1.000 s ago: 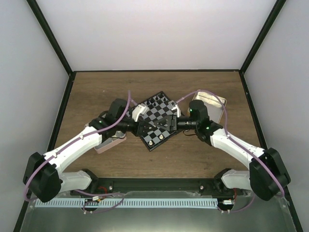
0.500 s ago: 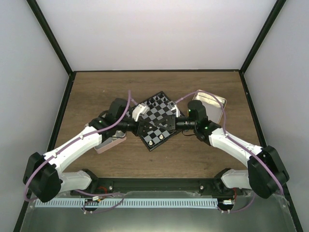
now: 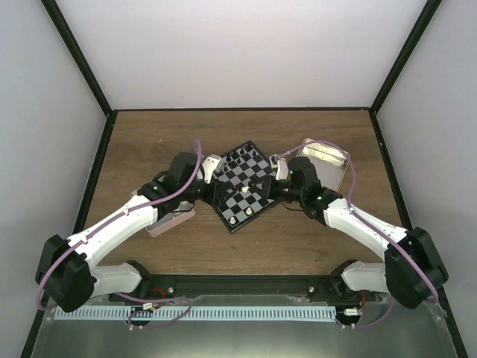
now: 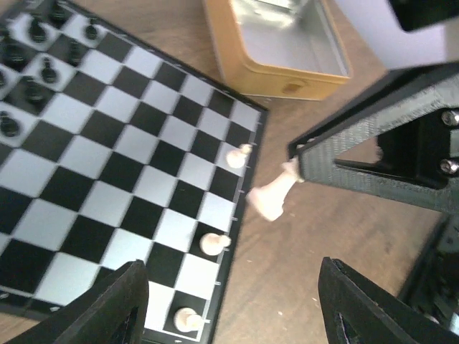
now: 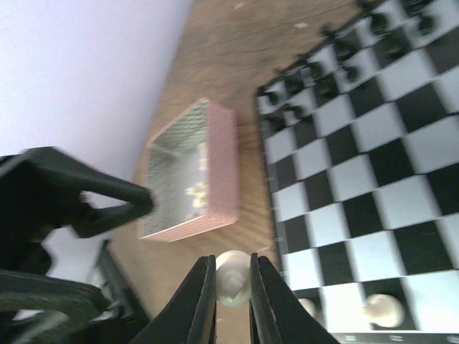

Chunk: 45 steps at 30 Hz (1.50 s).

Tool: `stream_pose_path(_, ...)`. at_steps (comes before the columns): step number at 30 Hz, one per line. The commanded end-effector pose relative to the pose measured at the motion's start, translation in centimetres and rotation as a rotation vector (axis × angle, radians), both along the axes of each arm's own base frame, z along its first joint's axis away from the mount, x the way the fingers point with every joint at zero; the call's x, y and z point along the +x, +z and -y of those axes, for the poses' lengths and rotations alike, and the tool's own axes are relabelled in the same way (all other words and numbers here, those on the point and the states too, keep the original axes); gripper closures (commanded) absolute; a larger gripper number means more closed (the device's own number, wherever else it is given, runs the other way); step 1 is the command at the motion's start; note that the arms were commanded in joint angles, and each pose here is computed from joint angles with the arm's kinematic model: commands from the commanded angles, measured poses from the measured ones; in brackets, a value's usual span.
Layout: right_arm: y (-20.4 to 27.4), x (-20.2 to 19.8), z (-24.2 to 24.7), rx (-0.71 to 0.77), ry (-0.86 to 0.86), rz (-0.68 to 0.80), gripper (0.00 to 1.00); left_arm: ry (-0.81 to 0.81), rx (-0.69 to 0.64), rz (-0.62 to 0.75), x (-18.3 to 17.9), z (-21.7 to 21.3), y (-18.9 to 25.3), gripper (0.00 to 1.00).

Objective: Set up the chess pieces on the board
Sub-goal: Place the chess piece on the chessboard.

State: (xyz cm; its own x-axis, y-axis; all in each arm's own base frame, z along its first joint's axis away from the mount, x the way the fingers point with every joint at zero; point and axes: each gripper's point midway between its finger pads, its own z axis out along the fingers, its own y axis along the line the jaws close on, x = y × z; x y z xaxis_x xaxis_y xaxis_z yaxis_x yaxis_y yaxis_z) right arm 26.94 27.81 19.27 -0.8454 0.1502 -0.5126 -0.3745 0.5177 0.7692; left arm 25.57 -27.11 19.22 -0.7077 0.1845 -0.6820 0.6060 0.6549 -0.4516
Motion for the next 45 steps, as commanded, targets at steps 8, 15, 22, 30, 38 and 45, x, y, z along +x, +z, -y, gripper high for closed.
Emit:
stream_pose_path(8, -3.2, 3.2, 5.7, -0.433, -0.273, 0.200, 0.92, 0.607, 0.211, 0.032, 5.4, -8.3, -2.0, 0.34)
stream_pose_path(15, -5.2, 2.7, 4.6, -0.603, -0.245, 0.255, 0.92, 0.650, 0.233, 0.017, 5.5, -9.1, -2.7, 0.34)
stream_pose_path(22, -7.9, 2.6, 4.2, -0.712, -0.240, 0.258, 0.92, 0.660, 0.227, 0.009, 5.6, -9.3, -2.8, 0.33)
stream_pose_path(30, -9.8, 3.5, 3.7, -0.752, -0.238, 0.247, 0.92, 0.660, 0.224, 0.001, 5.6, -9.4, -2.9, 0.33)
stream_pose_path(38, -11.4, 3.1, 3.9, -0.763, -0.225, 0.230, 0.92, 0.653, 0.217, -0.014, 5.8, -9.2, -3.3, 0.33)
stream_pose_path(45, -12.6, 2.5, 4.5, -0.785, -0.227, 0.195, 0.91, 0.653, 0.218, -0.022, 5.8, -9.2, -3.5, 0.33)
